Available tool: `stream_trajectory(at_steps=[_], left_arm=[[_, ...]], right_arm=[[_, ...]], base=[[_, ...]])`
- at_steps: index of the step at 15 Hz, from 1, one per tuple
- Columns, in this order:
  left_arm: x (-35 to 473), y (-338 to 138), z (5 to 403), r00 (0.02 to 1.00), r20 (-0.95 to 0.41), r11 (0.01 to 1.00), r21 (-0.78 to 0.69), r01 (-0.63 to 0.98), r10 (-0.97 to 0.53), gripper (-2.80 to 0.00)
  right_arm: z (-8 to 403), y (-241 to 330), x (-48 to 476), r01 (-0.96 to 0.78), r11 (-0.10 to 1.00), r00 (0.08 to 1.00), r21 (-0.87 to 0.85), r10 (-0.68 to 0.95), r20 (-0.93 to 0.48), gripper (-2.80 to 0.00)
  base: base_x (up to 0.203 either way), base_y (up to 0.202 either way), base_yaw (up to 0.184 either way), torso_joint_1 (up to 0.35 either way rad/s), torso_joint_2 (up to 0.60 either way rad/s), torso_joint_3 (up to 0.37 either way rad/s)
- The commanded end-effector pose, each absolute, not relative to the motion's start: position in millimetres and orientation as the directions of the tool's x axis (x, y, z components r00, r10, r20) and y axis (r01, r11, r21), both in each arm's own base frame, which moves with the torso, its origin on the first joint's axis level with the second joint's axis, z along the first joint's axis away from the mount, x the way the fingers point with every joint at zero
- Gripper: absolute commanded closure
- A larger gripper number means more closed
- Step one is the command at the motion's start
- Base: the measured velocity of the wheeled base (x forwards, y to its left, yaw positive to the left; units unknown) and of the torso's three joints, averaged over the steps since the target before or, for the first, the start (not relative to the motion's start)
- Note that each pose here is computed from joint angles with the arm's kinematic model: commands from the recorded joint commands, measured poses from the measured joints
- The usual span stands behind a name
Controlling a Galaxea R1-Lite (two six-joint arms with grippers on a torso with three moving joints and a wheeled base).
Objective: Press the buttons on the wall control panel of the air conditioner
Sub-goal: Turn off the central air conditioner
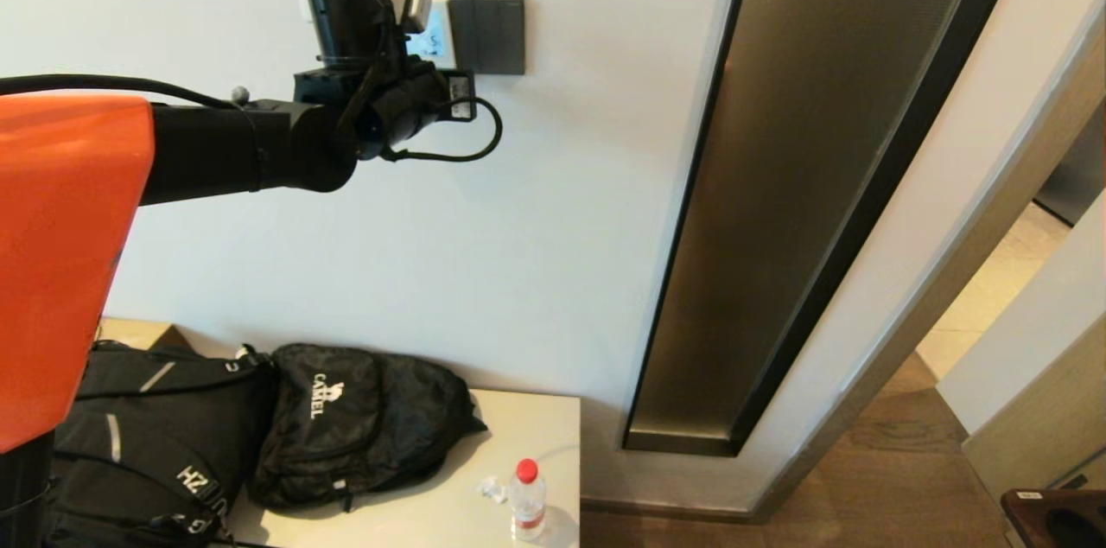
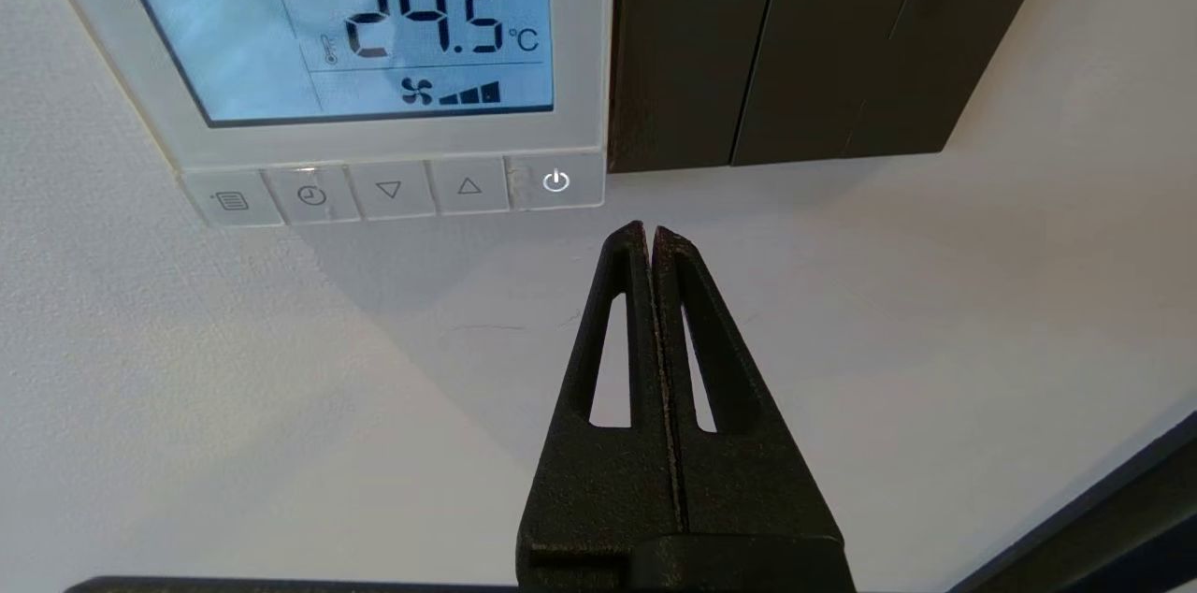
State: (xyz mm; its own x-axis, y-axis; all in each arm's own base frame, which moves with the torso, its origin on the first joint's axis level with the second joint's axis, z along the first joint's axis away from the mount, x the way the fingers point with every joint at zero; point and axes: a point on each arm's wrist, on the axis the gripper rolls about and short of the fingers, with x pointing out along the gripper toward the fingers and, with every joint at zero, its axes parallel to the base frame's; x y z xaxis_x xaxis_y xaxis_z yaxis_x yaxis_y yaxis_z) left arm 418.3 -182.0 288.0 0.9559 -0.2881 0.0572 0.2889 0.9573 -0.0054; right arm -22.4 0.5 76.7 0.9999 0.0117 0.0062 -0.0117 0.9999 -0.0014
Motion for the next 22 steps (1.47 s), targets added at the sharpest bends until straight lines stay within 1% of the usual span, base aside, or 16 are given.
stream_trajectory(at_steps=[1,7,19,22], left_arm=[[418,-182,289,0.956,0.062,0.958,-0.006,0.286,-0.285,0.0],[425,-177,289,0.964,0.107,0.969,-0.001,0.245,-0.244,0.0],[441,-168,275,0.968,0.119,0.975,0.0,0.22,-0.219,0.0],[440,-168,277,0.968,0.125,0.975,0.0,0.221,-0.219,0.0]], right_arm=[[77,0,-22,-0.012,1.0,1.0,-0.002,0.012,0.007,0.0],[77,0,-22,-0.012,1.0,1.0,-0.002,0.012,0.008,0.0],[76,0,-22,-0.012,1.0,1.0,-0.002,0.012,0.005,0.0],[77,0,-22,-0.012,1.0,1.0,-0.002,0.012,0.008,0.0]], base=[[0.0,0.0,0.0,0.0,0.0,0.0],[0.0,0.0,0.0,0.0,0.0,0.0],[0.0,0.0,0.0,0.0,0.0,0.0],[0.0,0.0,0.0,0.0,0.0,0.0]])
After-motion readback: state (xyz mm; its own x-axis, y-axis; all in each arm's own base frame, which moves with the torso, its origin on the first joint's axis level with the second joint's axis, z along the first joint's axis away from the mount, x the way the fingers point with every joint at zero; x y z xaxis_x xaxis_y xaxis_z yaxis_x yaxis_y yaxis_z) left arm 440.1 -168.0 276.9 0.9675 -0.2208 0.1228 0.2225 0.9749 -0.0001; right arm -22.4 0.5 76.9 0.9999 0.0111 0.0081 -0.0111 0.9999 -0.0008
